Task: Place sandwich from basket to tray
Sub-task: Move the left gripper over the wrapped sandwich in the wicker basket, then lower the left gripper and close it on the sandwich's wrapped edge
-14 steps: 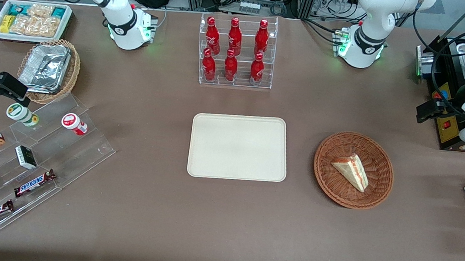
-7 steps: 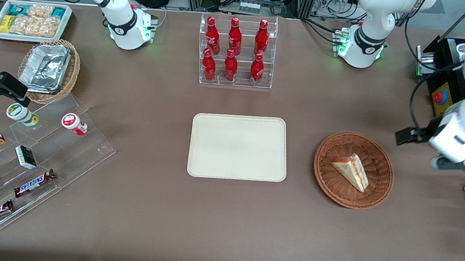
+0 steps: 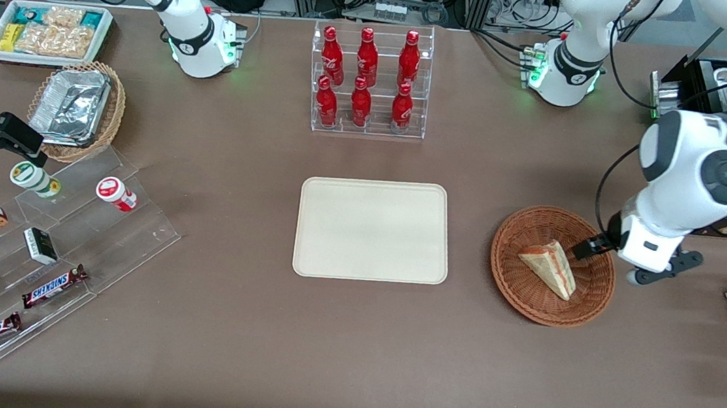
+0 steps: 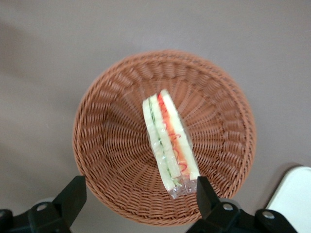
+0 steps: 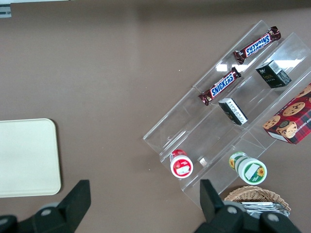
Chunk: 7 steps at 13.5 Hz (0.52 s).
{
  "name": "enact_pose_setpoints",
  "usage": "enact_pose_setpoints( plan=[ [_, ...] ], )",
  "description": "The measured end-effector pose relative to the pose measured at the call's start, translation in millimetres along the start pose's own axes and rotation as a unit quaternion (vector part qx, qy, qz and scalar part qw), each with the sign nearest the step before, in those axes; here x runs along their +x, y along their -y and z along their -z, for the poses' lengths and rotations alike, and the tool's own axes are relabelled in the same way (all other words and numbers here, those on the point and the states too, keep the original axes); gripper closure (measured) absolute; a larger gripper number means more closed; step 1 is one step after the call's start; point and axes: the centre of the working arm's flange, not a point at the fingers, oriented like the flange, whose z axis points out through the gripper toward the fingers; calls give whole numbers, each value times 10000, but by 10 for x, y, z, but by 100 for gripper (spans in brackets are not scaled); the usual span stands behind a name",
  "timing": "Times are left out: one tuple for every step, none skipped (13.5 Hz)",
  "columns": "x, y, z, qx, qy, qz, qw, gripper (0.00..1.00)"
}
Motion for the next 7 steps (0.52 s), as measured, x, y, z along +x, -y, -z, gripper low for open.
enact_pose_setpoints(
  plan=[
    [-59,-19,-92,-1,8,225,9997,0],
    [-109,-32,-169,2,20,471,9989,0],
    [-144,-45,-238,7,37,722,9974,0],
    [-157,-68,-301,-22,23,961,9954,0],
    [-161,-108,-360,-82,-14,1186,9929,0],
    [-166,-160,-427,-142,-36,1374,9904,0],
    [-179,-223,-499,-199,-45,1493,9886,0]
  ],
)
